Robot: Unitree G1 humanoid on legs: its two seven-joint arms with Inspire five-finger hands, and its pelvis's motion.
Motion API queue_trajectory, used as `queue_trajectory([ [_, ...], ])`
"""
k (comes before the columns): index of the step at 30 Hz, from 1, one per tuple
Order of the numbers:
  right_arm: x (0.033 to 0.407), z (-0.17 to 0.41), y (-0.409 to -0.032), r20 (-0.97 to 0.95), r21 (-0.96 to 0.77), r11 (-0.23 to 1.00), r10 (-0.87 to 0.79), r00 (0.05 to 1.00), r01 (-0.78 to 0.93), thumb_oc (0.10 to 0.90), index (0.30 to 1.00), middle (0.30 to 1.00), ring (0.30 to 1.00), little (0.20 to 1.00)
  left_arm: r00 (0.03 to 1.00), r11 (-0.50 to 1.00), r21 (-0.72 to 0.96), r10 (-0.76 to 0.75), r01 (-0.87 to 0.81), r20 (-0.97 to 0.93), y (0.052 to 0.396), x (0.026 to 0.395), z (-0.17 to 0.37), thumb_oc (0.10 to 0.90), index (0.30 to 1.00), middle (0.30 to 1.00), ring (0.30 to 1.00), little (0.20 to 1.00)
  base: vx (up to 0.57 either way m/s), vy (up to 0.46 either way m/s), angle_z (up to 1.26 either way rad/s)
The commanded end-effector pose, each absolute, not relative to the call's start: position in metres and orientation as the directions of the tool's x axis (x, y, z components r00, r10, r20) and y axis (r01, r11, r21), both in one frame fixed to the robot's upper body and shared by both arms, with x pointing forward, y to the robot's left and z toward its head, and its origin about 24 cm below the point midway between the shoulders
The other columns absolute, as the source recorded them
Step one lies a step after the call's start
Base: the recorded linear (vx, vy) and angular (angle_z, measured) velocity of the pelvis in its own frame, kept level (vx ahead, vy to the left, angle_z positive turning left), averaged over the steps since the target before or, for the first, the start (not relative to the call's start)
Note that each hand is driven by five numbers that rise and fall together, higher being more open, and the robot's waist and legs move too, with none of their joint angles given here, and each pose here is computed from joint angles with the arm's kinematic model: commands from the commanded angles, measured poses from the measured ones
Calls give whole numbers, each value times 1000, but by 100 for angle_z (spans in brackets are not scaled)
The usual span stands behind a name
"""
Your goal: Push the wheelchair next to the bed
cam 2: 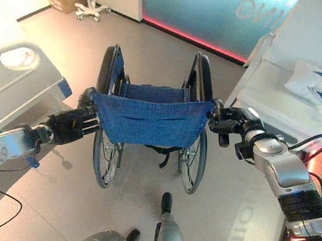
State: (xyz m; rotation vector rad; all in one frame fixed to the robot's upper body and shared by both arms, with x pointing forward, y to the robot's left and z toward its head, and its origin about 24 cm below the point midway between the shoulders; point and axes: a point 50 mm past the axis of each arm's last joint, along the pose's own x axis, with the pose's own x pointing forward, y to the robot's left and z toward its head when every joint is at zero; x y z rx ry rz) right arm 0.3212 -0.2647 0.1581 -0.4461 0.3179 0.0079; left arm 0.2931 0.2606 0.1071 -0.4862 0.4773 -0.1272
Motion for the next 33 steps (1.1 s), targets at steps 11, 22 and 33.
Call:
queue_trajectory([
  [11,330,232,-212,-86,-413,864,278,957,-288,400,300,300,300,300,989,874,-482,-122,68,-81,291,279,181,400,300,300,300,300,415,-274,33],
  [22,333,207,-209,-84,-401,865,295,952,-303,400,300,300,300,300,988,883,-463,-126,73,-85,282,280,165,400,300,300,300,300,480,3,12],
  [33,338,204,-205,-46,-367,877,316,948,-310,400,300,300,300,300,995,896,-442,-85,50,-60,297,292,203,400,300,300,300,300,404,52,4],
])
